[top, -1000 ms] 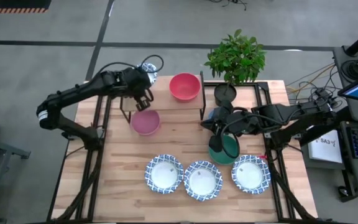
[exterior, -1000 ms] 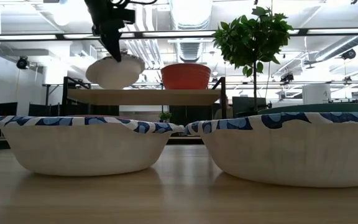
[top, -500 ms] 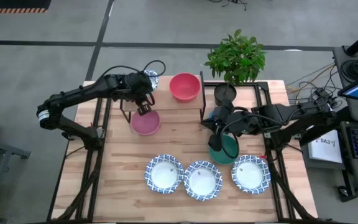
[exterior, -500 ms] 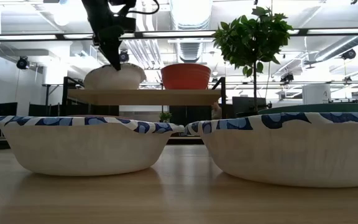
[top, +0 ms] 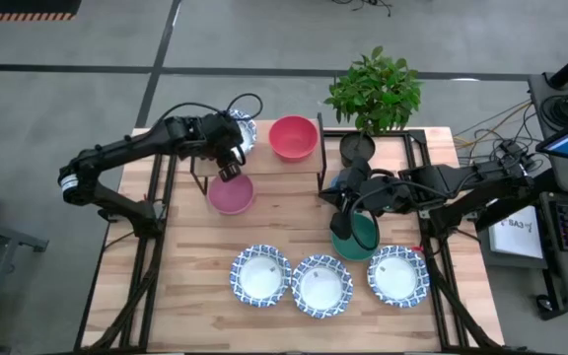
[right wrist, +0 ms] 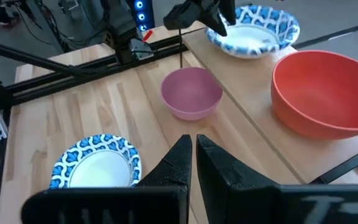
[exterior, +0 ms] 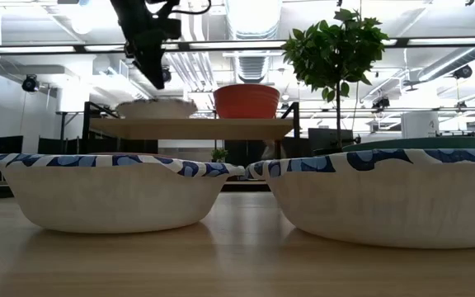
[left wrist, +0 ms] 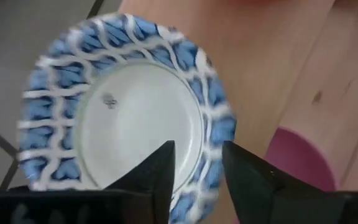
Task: Place and stack bowls onto a shelf
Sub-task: Put the white pattern paper bowl on the shelf, then stack the green plastic bowl on top of the red plastic bowl on the shelf
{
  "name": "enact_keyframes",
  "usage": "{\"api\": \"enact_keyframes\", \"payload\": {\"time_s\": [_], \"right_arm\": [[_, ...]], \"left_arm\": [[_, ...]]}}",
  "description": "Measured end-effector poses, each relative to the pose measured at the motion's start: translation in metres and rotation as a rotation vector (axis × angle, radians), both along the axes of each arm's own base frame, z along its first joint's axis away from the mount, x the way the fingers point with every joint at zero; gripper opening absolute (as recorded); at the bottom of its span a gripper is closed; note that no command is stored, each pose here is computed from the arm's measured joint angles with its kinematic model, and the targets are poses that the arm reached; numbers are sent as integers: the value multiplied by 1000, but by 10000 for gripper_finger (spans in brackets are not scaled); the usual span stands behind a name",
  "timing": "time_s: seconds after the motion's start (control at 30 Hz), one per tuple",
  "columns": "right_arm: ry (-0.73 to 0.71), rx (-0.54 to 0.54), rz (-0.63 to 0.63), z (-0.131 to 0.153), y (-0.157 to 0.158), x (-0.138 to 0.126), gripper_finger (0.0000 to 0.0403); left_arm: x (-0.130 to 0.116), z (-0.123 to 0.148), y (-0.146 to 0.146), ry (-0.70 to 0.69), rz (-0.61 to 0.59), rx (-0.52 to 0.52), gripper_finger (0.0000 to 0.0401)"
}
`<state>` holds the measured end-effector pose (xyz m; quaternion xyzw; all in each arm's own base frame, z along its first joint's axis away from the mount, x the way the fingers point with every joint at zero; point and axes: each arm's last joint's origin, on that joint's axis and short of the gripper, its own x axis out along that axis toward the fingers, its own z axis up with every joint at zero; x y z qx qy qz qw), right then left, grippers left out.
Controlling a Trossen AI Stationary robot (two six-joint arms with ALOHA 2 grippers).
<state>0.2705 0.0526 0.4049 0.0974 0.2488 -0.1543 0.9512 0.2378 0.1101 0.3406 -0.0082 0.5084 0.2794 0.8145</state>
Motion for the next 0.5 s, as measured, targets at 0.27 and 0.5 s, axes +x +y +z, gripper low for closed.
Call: {"api": "enact_keyframes", "payload": {"time_s": [0.27, 0.5], "right_arm": [[-15, 95, -57, -1, 0, -1, 12], [-8, 303, -129, -7, -3, -1, 12]], "left_arm": [[-3, 37, -7, -119, -55, -42, 150], [-14, 69, -24, -342, -216, -161, 134]]}}
